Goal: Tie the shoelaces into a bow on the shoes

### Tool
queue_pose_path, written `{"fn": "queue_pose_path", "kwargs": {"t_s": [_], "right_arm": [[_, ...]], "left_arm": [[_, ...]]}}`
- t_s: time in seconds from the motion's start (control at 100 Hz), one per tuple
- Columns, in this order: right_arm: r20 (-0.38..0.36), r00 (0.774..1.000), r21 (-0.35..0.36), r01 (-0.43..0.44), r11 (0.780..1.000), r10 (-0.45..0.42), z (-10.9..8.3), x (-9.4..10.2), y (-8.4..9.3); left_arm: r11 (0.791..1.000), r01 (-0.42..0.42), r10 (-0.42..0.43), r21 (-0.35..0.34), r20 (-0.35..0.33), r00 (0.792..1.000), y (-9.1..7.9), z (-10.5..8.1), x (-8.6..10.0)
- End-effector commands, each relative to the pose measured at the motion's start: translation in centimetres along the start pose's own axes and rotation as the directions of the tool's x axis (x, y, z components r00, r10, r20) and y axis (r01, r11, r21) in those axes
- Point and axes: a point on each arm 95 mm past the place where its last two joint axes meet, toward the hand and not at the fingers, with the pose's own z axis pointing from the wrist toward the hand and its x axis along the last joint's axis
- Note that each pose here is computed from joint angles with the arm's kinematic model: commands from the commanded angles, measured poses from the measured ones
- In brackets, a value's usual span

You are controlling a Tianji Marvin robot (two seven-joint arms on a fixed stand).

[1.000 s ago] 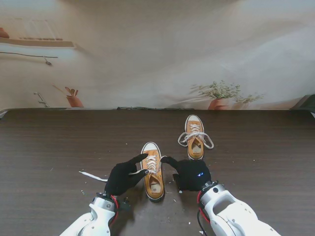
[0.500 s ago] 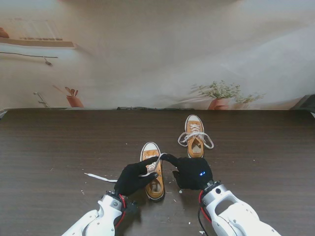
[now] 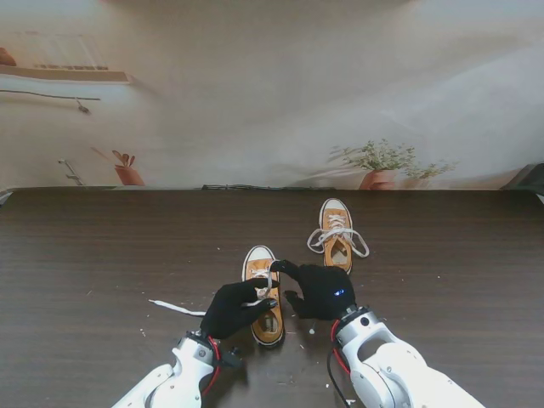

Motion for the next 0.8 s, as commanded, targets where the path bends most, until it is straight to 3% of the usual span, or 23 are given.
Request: {"fn": "queue_pose_path", "kwargs": {"t_s": [0.0, 0.3, 0.79], "right_arm": [[0.014, 1.000, 0.002, 0.008, 1.000, -0.008, 0.7, -0.3, -0.2], [0.056, 0.996, -0.037, -0.064, 0.997, 0.066, 2.5, -0.3, -2.2], [0.129, 0.984, -0.098, -0.113, 0.989, 0.125, 4.1, 0.2, -3.2]], "left_arm": [[1.000, 0.006, -0.006, -0.024, -0.006, 1.000, 0.3, -0.2, 0.3], [1.000, 0.006, -0.006, -0.030, 0.001, 1.000, 0.4, -0.7, 0.3], [0.997, 0.000, -0.001, -0.078, -0.010, 1.000, 0.7, -1.3, 0.7]]}}
